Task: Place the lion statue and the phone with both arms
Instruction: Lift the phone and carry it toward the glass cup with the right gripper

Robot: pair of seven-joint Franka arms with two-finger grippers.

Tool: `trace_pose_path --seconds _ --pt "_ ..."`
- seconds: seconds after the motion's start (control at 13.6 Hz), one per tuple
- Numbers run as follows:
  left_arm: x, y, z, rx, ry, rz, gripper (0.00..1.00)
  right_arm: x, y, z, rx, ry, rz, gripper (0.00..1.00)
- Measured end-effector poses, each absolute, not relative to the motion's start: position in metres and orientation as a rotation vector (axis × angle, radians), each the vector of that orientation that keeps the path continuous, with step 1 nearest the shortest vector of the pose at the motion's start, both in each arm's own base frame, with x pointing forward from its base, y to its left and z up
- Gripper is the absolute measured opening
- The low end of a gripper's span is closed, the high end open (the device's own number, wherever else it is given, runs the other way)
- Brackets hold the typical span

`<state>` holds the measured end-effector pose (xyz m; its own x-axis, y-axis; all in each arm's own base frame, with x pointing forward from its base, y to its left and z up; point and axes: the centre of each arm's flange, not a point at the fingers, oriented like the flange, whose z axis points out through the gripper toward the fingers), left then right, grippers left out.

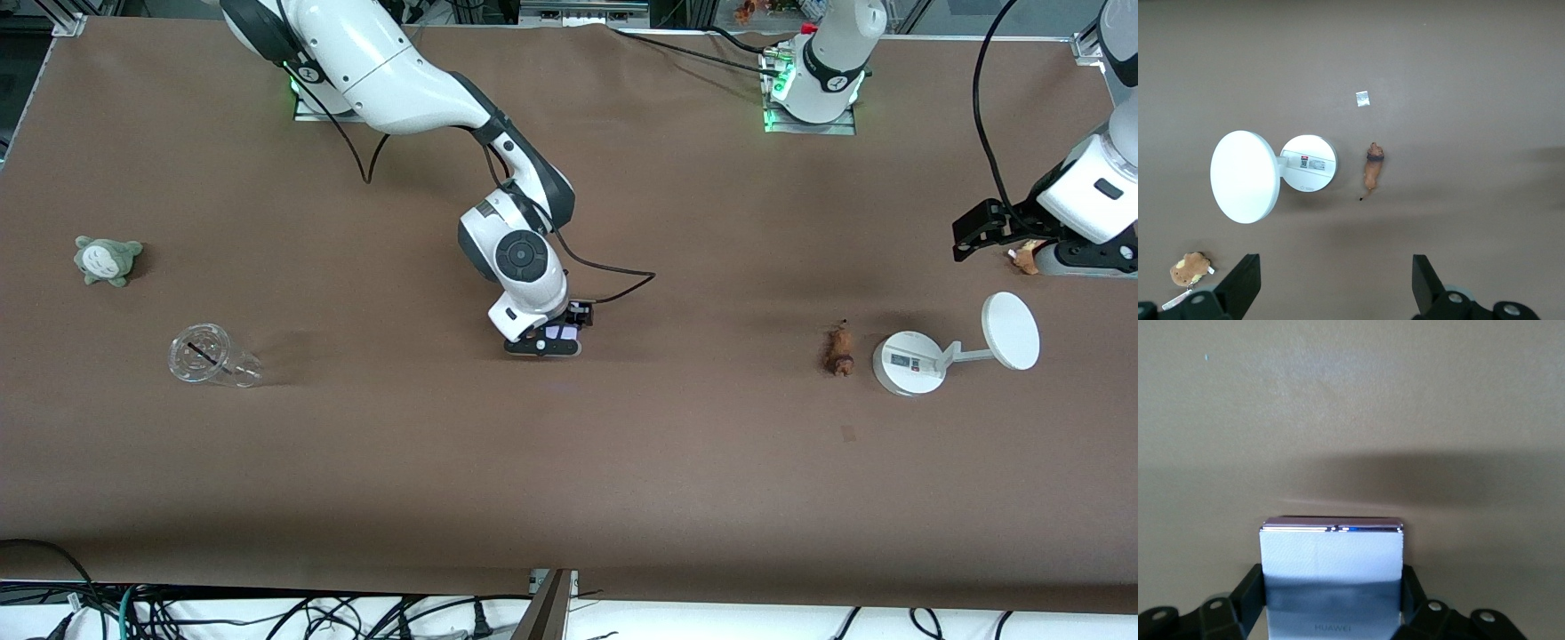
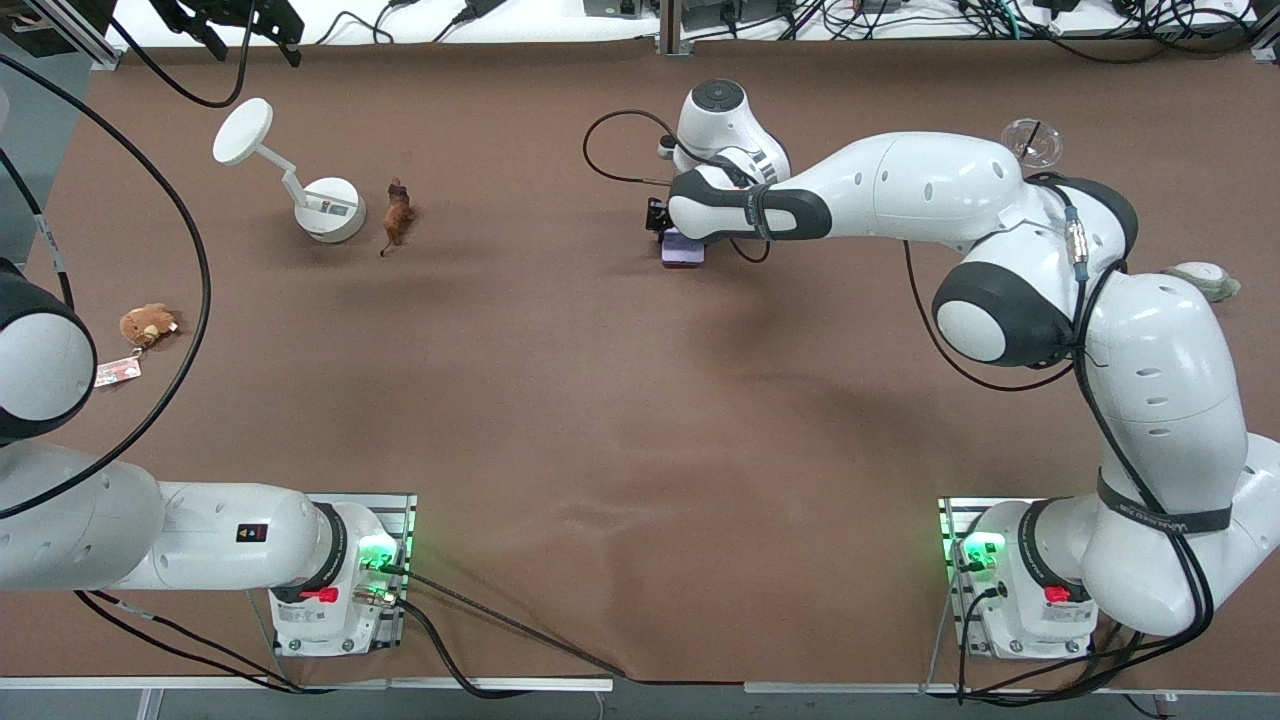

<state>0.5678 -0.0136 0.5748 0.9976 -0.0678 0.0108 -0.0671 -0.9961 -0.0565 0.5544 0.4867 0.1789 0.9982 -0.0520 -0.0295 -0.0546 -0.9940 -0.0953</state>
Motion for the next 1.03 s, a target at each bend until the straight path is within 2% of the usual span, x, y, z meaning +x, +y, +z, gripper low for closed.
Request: trace_pose_path --seconds 0.22,0.66,0.81,1.03 --pt "0.568 -0.016 0.578 -3.082 0.112 -0.023 1.0 0.572 0.468 0.228 -3.097 0.075 0.088 0.83" --pt "0.568 -0.02 0.584 -3.082 0.121 -0.042 1.0 0.6 0.319 0.431 -3.154 -0.153 0.351 0.83" --pt "0.569 -0.021 0.584 -3.082 0.123 -0.041 1.0 0.605 0.25 0.466 -3.109 -0.255 0.46 0.83" --pt "0.569 -0.024 0.584 -3.081 0.131 -0.039 1.0 0.618 0.15 0.47 -3.058 -0.38 0.518 0.83"
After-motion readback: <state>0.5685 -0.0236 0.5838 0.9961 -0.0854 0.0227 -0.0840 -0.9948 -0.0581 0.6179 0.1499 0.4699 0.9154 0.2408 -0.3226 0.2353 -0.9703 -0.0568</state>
